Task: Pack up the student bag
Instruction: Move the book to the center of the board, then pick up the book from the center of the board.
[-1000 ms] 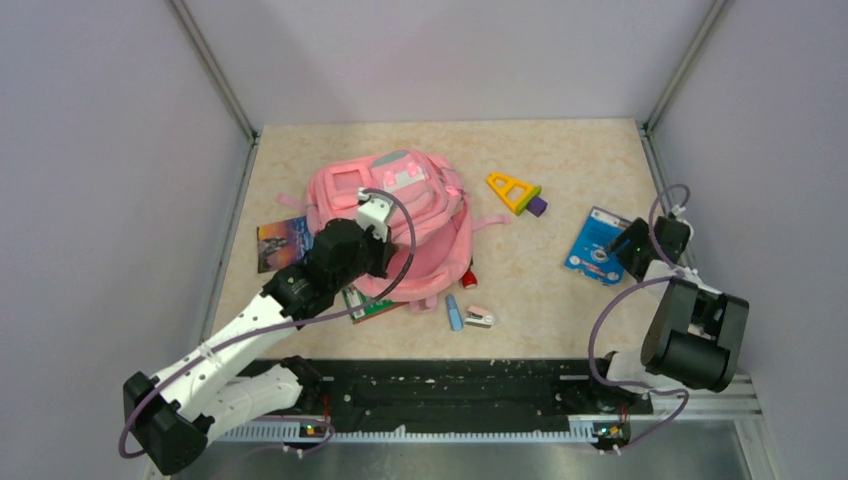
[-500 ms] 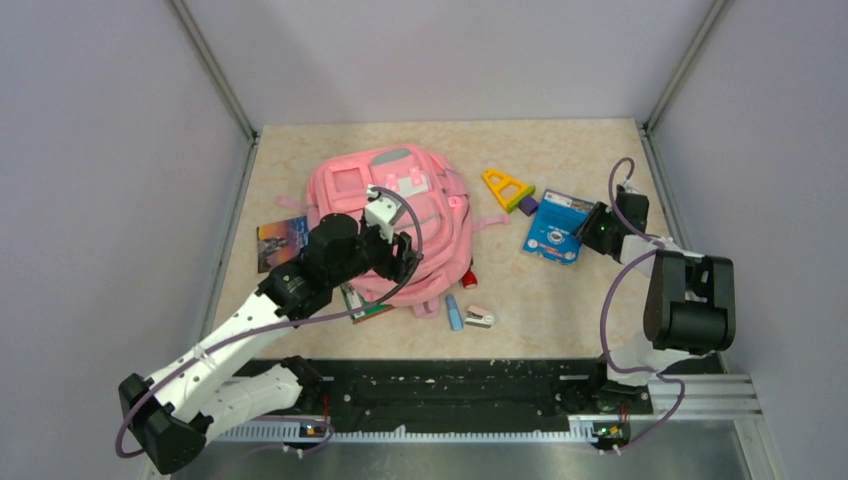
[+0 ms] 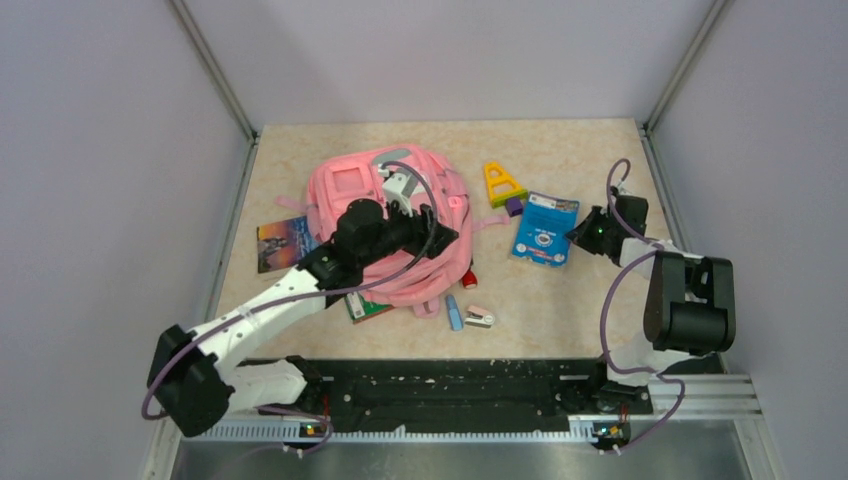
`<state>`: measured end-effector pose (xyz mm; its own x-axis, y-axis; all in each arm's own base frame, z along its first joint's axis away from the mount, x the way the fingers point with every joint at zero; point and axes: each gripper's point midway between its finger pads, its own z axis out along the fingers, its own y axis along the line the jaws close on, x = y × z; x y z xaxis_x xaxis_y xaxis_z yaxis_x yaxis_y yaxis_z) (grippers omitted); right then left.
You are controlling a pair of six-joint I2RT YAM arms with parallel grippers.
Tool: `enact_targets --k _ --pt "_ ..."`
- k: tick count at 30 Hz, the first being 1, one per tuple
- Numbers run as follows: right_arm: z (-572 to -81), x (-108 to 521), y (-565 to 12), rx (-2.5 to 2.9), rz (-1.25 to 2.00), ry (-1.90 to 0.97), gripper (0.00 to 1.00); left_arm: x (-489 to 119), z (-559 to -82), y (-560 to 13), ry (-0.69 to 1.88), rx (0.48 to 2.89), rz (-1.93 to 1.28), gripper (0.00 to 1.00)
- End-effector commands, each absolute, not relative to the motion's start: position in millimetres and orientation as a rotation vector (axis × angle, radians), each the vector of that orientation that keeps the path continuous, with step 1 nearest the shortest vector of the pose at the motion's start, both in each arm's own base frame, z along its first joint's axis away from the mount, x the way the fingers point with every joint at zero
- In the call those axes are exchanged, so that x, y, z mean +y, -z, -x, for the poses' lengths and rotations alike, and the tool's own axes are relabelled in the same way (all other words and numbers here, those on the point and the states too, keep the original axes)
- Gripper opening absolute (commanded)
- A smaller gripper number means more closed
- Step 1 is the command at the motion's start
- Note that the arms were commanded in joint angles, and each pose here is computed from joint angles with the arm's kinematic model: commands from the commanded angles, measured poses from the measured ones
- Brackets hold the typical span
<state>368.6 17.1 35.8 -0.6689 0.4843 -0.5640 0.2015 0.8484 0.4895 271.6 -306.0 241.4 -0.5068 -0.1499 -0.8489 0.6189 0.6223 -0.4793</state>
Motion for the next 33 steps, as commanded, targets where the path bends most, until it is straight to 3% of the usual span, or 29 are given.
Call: enact_targets --k 1,14,29,33 --pt "-348 40 -40 2.318 -0.442 -0.635 0.0 -342 -288 -271 1.151 1.76 -0.347 0.64" --pt "-337 90 -92 2.121 -0.319 -1.043 0.0 -391 -312 -226 1.29 1.835 -0.352 0.65" --pt "-328 98 -94 2.084 -0.33 -1.12 0.0 -420 -332 -116 1.292 2.127 -0.234 0.65" --pt "-327 97 -86 2.102 -0.341 -1.119 0.0 -424 -331 -92 1.275 2.198 -0.202 0.58"
